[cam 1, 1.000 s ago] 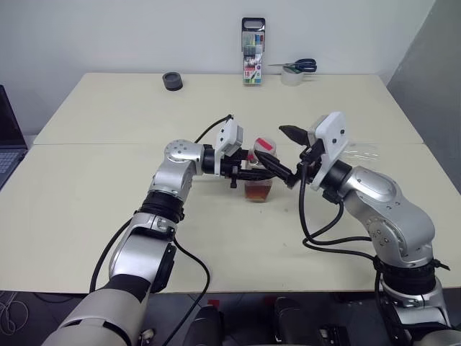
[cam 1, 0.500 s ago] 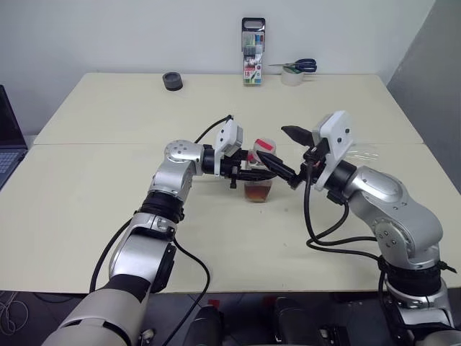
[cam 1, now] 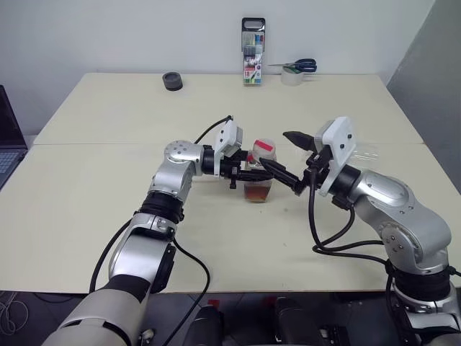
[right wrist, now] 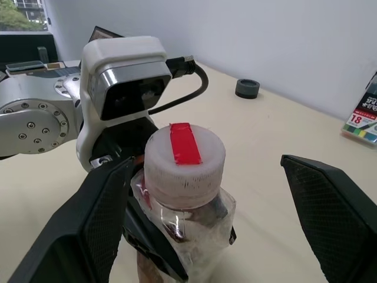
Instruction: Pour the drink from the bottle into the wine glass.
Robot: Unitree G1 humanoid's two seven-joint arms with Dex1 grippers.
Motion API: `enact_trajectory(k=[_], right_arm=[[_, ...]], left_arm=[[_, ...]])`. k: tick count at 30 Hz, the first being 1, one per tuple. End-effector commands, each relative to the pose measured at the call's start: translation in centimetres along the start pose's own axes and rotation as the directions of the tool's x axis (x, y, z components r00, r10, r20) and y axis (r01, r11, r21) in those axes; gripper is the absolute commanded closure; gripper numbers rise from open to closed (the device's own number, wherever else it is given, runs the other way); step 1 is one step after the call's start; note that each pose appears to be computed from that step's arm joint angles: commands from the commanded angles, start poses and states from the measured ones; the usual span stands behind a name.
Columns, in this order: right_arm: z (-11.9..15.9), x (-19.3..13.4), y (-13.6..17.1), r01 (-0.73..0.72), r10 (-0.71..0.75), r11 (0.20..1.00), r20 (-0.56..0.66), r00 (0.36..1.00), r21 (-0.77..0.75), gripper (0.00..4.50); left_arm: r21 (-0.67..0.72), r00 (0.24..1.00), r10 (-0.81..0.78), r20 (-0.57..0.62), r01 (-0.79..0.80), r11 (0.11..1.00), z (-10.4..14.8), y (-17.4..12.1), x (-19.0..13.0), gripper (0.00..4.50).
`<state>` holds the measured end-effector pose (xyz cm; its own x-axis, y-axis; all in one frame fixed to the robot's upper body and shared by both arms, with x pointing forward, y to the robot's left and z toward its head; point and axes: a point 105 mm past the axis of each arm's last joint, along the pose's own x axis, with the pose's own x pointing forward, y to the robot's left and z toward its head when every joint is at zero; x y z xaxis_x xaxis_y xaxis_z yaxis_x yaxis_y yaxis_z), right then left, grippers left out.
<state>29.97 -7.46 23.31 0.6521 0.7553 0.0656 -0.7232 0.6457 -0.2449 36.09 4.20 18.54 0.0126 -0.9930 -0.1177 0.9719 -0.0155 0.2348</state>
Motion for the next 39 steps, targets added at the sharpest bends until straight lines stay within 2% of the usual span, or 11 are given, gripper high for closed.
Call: enact_trajectory(k=[1, 6, 9, 12, 18, 25, 39], right_arm=[[1.3, -0.7, -0.3, 0.015, -0.014, 0.999, 0.040, 0.999, -0.037, 0.28], [1.5, -0.9, -0.3, 0.011, -0.010, 0.999, 0.039, 0.999, -0.036, 0.28], [2.0, -1.0, 1.0, -0.070, 0.071, 0.997, 0.051, 0.996, -0.023, 0.28], [2.3, -0.7, 1.7, -0.090, 0.092, 0.995, 0.055, 0.994, -0.032, 0.28], [2.2, 1.0, 1.1, -0.023, 0.029, 0.995, 0.056, 0.998, -0.101, 0.28], [1.8, 1.5, 0.4, 0.014, -0.008, 0.989, 0.047, 0.999, -0.145, 0.28], [1.4, 0.6, -0.4, 0.050, -0.047, 0.996, 0.043, 0.998, -0.076, 0.28]], left_arm=[[0.052, 1.000, -0.007, 0.024, 0.006, 0.999, 1.1, 0.0, -0.1, 2.81], [0.051, 1.000, -0.005, 0.026, 0.004, 0.999, 1.1, 0.0, -0.1, 2.81], [0.049, 1.000, -0.004, 0.027, 0.003, 0.999, 1.1, 0.0, 0.0, 2.81], [0.049, 1.000, -0.004, 0.029, 0.003, 0.999, 1.1, 0.0, 0.0, 2.81], [0.047, 1.000, -0.006, 0.031, 0.005, 0.999, 1.1, 0.0, 0.1, 2.81], [0.047, 0.999, -0.007, 0.031, 0.006, 0.999, 1.1, -0.1, 0.2, 2.81], [0.048, 1.000, -0.012, 0.024, 0.011, 0.999, 1.0, -0.2, 0.1, 2.81]])
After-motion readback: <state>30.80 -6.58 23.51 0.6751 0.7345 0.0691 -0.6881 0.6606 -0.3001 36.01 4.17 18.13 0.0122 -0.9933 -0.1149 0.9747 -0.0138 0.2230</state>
